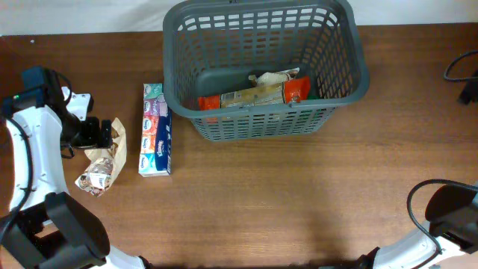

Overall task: Pack container
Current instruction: 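Lower the left gripper and close it on the snack bag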

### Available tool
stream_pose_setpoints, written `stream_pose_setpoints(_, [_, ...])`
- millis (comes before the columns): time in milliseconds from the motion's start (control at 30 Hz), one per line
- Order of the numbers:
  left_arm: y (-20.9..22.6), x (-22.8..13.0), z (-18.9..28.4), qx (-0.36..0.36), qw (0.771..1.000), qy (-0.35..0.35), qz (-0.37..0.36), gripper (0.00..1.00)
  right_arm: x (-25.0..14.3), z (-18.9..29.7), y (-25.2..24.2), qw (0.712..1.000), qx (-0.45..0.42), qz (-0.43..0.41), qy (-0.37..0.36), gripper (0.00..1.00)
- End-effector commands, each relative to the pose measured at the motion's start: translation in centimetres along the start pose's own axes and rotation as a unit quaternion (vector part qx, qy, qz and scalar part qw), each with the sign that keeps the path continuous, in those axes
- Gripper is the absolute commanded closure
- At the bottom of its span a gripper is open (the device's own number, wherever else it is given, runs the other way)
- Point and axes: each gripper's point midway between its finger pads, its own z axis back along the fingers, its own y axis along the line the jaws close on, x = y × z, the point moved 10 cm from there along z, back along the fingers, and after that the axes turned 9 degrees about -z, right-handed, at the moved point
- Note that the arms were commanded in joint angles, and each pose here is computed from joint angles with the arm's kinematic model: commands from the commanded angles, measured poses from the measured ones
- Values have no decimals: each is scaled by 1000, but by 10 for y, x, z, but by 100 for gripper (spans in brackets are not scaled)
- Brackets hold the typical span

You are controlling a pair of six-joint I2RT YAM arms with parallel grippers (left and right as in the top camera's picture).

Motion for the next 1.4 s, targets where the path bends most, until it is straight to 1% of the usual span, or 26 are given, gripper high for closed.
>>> stream_pose_setpoints(0, [0, -5, -8, -9, 1000, 23, -11, 1, 0, 0, -1, 1000, 3, -6, 0, 1])
stream_pose_setpoints(200, [1, -8, -13, -11, 999, 29, -10, 1, 0, 0, -1, 1000, 3, -6, 0, 1])
stream_pose_setpoints(433, [3, -27, -37, -27, 998, 61, 7, 1, 0, 0, -1, 1000, 3, -6, 0, 1])
stream_pose_setpoints(600, [5, -27, -41, -22, 998, 55, 8, 1, 0, 0, -1, 1000, 3, -6, 0, 1])
stream_pose_setpoints(767, [8, -21, -45, -11, 999, 33, -7, 1, 0, 0, -1, 1000, 3, -6, 0, 1])
stream_pose_setpoints(867, [7, -22, -51, -11, 999, 32, -9, 1, 0, 0, -1, 1000, 3, -6, 0, 1])
stream_pose_setpoints(1067, [-7, -31, -65, -73, 995, 29, -64, 1, 0, 0, -1, 1000, 3, -6, 0, 1])
stream_pose_setpoints(1100, [-8, -33, -68, -74, 994, 30, -73, 1, 0, 0, -1, 1000, 3, -6, 0, 1])
stream_pose_setpoints(1367, [-4, -26, -70, -59, 995, 8, -74, 1, 0, 0, -1, 1000, 3, -6, 0, 1])
